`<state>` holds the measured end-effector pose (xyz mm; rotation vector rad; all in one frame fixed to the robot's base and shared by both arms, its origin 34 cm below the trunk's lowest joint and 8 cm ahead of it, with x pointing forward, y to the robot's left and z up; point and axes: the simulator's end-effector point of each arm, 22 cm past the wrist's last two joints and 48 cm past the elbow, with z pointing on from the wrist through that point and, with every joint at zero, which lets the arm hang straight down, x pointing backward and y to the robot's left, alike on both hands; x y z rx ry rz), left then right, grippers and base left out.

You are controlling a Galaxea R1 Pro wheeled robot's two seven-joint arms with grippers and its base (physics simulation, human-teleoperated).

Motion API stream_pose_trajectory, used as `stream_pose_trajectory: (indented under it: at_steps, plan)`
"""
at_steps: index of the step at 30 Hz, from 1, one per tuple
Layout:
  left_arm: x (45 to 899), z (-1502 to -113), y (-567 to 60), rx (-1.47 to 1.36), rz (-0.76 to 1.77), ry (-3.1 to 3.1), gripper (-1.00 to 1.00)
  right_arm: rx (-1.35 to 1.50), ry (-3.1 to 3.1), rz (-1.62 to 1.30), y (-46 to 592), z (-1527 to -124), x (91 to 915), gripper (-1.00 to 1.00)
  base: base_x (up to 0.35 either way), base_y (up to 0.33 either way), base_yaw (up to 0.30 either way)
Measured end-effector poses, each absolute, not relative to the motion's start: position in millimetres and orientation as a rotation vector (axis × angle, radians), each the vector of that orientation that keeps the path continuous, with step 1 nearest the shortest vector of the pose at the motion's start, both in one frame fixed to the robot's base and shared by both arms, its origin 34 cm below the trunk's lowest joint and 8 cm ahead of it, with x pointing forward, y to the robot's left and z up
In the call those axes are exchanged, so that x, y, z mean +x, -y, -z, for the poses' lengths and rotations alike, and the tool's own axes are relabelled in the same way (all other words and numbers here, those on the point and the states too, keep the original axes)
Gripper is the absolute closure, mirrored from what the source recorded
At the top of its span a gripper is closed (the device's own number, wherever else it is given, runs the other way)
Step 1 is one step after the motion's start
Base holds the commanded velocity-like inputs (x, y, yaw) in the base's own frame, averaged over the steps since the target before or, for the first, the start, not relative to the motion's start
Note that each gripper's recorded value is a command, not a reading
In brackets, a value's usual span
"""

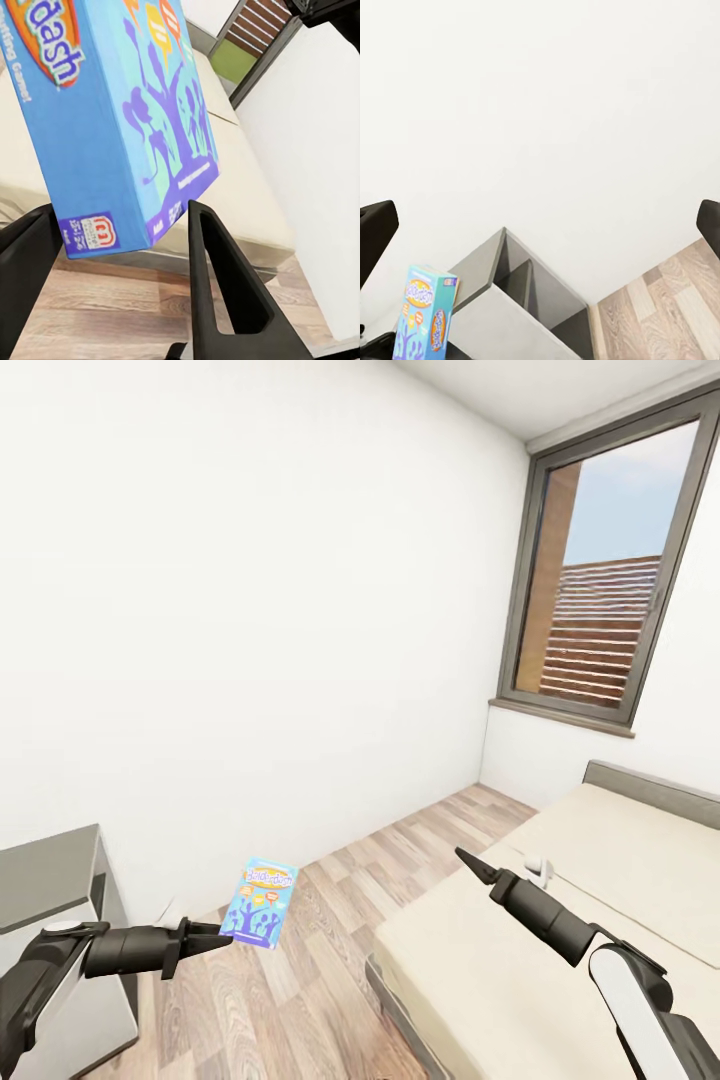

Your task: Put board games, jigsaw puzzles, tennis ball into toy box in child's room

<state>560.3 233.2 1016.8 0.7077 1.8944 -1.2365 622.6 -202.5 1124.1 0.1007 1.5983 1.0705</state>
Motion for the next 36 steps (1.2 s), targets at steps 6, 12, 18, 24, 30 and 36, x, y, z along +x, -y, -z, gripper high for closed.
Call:
stream_pose_trajectory:
  at_steps: [6, 12, 18, 24, 30, 36]
  plan:
    - [559, -1021, -233, 0.705, 1.239, -1.897, 1.00, 0.103, -1.601, -1.071, 202, -1128, 622, -1.00, 0.000, 0.000, 0.000]
    - [559, -1024, -234, 0.700, 1.238, -1.895, 1.00, 0.106, -1.571, -1.052, 206, -1135, 623, -1.00, 0.000, 0.000, 0.000]
    - [560, -1025, -236, 0.695, 1.236, -1.893, 1.00, 0.084, -1.576, -1.060, 195, -1133, 622, -1.00, 0.000, 0.000, 0.069]
    - [559, -1024, -235, 0.697, 1.236, -1.894, 1.00, 0.073, -1.582, -1.066, 189, -1132, 621, -1.00, 0.000, 0.000, 0.251]
    - [560, -1025, -236, 0.694, 1.236, -1.893, 1.00, 0.071, -1.584, -1.067, 188, -1131, 620, -1.00, 0.000, 0.000, 0.275]
    - [560, -1025, -236, 0.692, 1.238, -1.896, 1.00, 0.070, -1.585, -1.067, 188, -1131, 620, -1.00, 0.000, 0.000, 0.277]
